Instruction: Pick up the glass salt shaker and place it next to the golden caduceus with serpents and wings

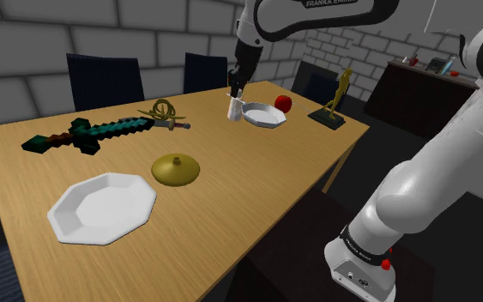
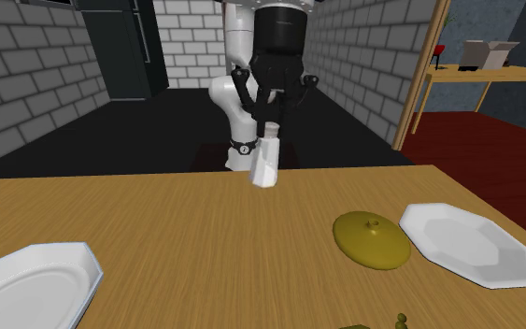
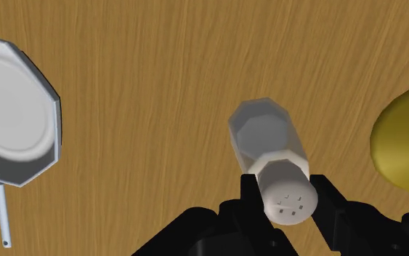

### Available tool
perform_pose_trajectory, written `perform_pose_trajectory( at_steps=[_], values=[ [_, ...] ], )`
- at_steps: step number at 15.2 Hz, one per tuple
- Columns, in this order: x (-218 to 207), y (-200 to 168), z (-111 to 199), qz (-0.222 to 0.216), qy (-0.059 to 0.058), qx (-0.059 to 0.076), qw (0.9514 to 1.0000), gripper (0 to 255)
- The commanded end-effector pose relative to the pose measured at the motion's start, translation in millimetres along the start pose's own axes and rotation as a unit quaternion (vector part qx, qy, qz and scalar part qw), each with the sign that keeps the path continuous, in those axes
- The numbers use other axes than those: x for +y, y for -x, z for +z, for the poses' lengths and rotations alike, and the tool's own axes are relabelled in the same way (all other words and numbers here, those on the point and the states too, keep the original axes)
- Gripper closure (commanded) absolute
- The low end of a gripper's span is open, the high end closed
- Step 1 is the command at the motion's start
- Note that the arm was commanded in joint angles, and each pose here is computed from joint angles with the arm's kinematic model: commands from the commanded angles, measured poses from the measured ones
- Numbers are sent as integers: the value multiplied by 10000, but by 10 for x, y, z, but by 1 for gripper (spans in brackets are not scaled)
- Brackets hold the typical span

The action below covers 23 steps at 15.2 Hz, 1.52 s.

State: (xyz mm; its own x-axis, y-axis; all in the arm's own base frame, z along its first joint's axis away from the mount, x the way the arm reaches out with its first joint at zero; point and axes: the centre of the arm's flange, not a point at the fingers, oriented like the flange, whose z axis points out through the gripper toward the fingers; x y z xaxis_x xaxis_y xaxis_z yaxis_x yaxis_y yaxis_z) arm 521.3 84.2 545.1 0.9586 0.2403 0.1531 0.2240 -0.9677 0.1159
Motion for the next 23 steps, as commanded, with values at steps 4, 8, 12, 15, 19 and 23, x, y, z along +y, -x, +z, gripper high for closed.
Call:
perform_pose_trajectory(
  at_steps=[4,8,12,15,19,23],
  values=[
    [90,-659,96,2,-3,1,10000,255],
    [194,-1169,185,2,-3,1,10000,255],
    [242,-1445,339,2,-3,1,10000,255],
    [224,-1421,495,2,-3,1,10000,255],
    [199,-1389,702,2,-3,1,10000,255],
    [175,-1356,909,2,-3,1,10000,255]
  ],
)
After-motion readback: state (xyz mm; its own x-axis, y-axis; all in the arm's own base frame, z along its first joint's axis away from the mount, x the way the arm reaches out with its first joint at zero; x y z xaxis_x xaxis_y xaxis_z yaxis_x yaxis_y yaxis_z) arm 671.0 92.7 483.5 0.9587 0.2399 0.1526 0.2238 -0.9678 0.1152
